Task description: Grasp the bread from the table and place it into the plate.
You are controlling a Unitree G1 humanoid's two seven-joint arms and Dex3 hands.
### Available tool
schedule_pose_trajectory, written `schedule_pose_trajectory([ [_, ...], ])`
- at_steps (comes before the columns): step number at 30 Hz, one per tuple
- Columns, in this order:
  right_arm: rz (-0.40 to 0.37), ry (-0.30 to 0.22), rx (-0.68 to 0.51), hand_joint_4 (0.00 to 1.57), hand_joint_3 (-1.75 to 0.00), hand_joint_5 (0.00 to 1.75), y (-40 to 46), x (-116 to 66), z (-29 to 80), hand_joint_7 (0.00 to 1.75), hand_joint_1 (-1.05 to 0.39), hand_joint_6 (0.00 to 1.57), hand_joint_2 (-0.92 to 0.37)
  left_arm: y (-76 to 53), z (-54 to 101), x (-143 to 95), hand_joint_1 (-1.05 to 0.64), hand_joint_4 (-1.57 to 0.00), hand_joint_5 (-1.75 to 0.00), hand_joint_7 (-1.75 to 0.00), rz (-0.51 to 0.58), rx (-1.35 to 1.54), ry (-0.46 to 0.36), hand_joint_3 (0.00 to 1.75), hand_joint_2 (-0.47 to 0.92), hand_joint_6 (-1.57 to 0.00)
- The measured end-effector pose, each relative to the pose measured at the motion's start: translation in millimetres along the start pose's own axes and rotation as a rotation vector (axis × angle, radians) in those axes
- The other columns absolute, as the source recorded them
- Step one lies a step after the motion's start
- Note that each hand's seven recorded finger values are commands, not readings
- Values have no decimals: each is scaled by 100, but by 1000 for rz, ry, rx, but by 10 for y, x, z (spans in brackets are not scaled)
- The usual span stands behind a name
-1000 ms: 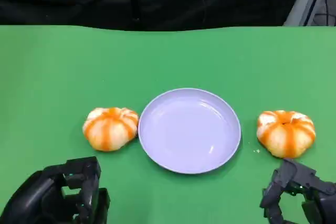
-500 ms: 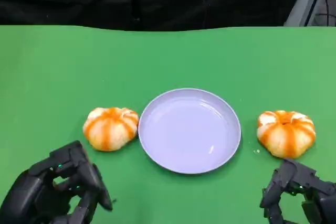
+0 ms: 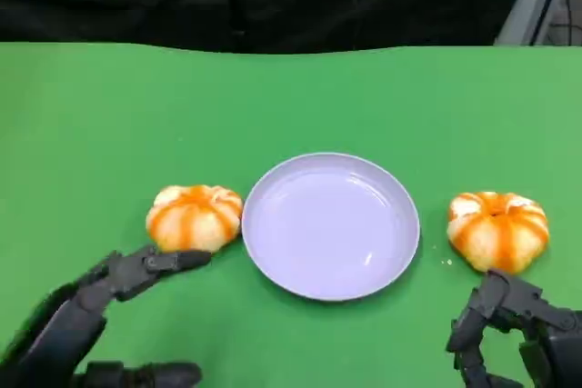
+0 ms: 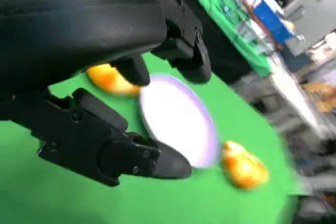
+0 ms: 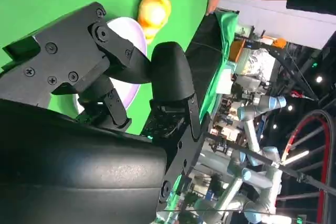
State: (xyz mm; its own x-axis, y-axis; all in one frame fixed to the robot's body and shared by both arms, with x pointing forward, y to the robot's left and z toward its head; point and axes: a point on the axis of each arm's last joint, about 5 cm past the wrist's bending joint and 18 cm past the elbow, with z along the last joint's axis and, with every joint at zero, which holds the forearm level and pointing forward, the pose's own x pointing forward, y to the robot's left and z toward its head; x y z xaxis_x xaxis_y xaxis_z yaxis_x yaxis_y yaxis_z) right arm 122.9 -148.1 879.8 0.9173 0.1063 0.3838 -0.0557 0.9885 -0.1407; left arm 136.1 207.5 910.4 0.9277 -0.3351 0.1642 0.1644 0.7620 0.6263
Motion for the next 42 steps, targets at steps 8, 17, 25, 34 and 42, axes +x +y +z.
schedule_pose_trajectory([
  [8, 4, 19, -11, 84, -122, 175, 12, 14, -53, 157, -9, 75, -50, -49, -28, 245, -96, -10, -48, -3, 36, 441, -66, 1, 92, -45],
  [17, -2, 18, -17, 84, -119, 175, 8, 33, -59, 157, -12, 75, -52, -131, -38, 670, -88, -16, -24, 0, -6, 684, 17, 0, 87, -43],
  [25, -1, 26, -13, 84, -119, 175, 15, 23, -56, 157, -12, 75, -52, -252, -121, 981, -89, -21, -14, 0, -79, 745, 98, 0, 90, -42],
  [34, -5, 29, -15, 84, -118, 175, 11, 15, -54, 157, -12, 75, -53, -317, -190, 1085, -88, -24, -10, 0, -118, 737, 133, 1, 92, -41],
  [42, -13, 31, -10, 82, -117, 175, 32, 2, -36, 157, -11, 74, -54, -579, -315, 1469, -91, -27, -9, -1, -230, 668, 236, 6, 92, -41],
])
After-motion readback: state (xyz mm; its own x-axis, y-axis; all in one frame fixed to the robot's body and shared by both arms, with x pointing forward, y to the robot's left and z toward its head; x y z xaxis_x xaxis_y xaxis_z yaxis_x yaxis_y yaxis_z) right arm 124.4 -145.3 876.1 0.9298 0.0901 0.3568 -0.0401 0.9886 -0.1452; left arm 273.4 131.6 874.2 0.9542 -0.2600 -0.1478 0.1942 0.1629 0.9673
